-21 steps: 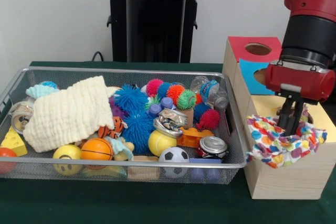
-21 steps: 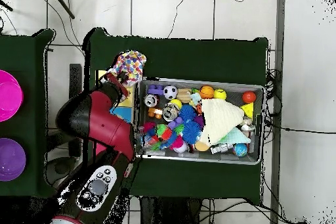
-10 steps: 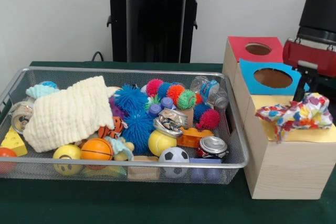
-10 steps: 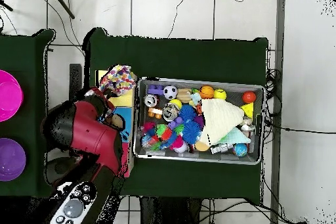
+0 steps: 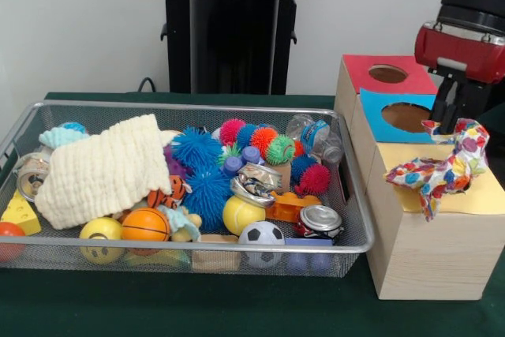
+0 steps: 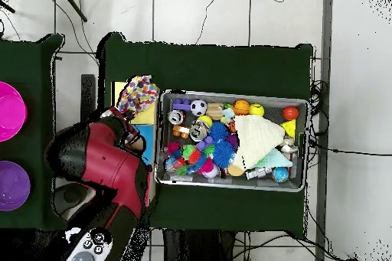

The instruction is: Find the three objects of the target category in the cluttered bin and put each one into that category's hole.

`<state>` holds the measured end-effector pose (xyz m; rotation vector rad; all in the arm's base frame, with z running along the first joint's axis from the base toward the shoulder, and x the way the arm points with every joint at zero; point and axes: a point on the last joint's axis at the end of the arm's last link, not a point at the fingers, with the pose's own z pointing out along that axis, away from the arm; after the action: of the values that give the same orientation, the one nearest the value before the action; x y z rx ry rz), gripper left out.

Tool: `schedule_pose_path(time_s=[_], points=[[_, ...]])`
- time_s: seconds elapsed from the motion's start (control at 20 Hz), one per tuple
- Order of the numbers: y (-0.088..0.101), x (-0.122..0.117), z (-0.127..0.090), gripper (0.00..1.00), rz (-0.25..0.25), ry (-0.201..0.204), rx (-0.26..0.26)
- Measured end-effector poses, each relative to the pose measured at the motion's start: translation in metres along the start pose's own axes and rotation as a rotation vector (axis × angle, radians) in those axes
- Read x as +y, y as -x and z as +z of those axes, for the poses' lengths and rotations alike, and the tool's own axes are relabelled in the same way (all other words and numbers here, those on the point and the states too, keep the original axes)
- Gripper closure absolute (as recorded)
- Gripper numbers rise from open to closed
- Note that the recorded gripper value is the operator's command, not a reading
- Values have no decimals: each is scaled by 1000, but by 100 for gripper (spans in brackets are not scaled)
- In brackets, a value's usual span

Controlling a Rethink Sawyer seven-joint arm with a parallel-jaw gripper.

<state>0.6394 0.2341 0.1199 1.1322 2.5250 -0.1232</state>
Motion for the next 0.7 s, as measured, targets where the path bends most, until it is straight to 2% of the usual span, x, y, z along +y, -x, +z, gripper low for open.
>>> schedule_pose_path(time_s=[0.7], points=[[6,-6,0,100,10,-8,-2]])
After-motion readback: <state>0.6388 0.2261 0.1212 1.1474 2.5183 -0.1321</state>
